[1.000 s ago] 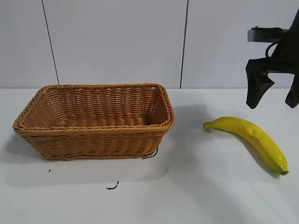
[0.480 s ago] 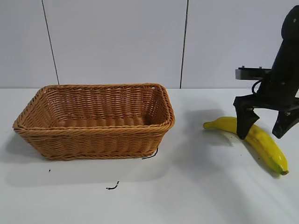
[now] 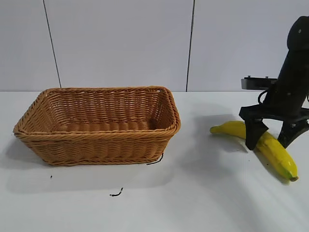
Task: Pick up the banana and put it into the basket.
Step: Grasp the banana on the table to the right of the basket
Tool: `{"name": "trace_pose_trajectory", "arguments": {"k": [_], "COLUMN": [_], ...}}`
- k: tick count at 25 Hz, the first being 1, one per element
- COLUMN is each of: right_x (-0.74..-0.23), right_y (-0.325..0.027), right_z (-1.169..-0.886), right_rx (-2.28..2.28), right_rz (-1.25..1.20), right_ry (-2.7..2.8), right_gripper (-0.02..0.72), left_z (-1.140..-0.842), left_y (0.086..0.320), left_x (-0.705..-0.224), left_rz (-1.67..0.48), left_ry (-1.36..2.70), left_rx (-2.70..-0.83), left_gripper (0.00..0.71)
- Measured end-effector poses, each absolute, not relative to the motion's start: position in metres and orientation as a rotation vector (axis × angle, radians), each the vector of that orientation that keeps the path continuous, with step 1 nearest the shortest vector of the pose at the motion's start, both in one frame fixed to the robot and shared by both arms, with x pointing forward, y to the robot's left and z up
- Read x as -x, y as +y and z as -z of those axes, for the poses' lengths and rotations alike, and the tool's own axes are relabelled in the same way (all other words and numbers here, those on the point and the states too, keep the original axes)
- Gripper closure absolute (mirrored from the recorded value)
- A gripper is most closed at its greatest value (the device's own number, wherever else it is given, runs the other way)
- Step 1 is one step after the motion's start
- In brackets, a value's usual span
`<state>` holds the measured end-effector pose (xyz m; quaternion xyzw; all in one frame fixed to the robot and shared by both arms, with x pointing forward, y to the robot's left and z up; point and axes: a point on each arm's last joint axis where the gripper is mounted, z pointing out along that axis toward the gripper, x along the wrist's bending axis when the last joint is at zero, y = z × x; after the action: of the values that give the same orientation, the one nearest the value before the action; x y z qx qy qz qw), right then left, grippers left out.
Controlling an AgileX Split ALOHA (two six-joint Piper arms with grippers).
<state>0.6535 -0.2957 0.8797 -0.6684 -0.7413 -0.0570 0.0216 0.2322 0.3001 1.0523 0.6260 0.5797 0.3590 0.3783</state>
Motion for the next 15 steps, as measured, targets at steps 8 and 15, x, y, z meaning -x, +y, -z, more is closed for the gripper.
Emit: {"name": "trace_pose_trajectory", "arguments": {"k": [8, 15], "right_x": [-0.649, -0.648], "right_y": [-0.295, -0.295], "right_z": [-0.881, -0.932], "right_rx": [2.051, 2.099], "right_rz": [0.138, 0.269], "right_ry": [-2.271, -2.341], "right_gripper": [0.412, 0.412], "left_z": [-1.052, -1.052], "left_y": [0.3, 0.3], "left_x": [-0.232, -0.232], "left_rz": [-0.917, -0.917], "left_ry": [1.482, 1.482], "left_rx": [-1.6, -1.6], "left_gripper": [0.075, 0.075]}}
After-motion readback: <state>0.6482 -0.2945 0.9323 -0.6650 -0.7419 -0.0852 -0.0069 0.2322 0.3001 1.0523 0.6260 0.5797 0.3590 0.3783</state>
